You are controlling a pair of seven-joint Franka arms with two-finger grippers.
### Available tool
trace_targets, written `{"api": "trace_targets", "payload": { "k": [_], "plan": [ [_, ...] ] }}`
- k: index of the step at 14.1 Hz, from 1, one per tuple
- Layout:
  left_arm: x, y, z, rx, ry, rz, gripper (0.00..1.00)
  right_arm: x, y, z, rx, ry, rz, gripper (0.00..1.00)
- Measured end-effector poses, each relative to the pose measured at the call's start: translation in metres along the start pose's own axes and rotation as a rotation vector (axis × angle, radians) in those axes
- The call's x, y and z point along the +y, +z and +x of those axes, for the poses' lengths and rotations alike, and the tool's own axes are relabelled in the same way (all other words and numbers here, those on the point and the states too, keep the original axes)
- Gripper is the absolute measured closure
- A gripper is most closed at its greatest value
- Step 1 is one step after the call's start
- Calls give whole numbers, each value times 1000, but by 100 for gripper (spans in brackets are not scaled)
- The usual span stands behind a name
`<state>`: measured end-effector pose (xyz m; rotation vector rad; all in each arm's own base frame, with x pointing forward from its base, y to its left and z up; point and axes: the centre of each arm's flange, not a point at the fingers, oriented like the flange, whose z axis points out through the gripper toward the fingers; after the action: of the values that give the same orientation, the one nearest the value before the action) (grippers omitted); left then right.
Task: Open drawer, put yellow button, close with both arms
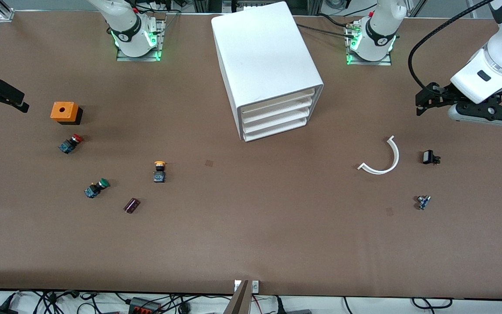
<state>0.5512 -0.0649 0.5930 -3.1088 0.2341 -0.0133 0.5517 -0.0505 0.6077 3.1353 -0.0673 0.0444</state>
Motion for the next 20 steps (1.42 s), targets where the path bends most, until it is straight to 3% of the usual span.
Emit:
{"api": "trace_targets", "payload": {
  "k": [8, 12, 17, 20],
  "plan": [
    [0, 2, 0, -5, 1, 0, 0, 0, 1, 0, -3, -1, 0, 0],
    [11, 30, 0, -124, 17, -29, 0, -1, 3, 1, -7, -1, 0, 0],
    [53, 64, -11, -356, 54, -369, 0, -12, 23, 8, -44, -22, 1, 0],
    [80, 92, -8, -447, 216, -618, 0, -28, 55, 21, -92, -48, -1, 0]
  ]
}}
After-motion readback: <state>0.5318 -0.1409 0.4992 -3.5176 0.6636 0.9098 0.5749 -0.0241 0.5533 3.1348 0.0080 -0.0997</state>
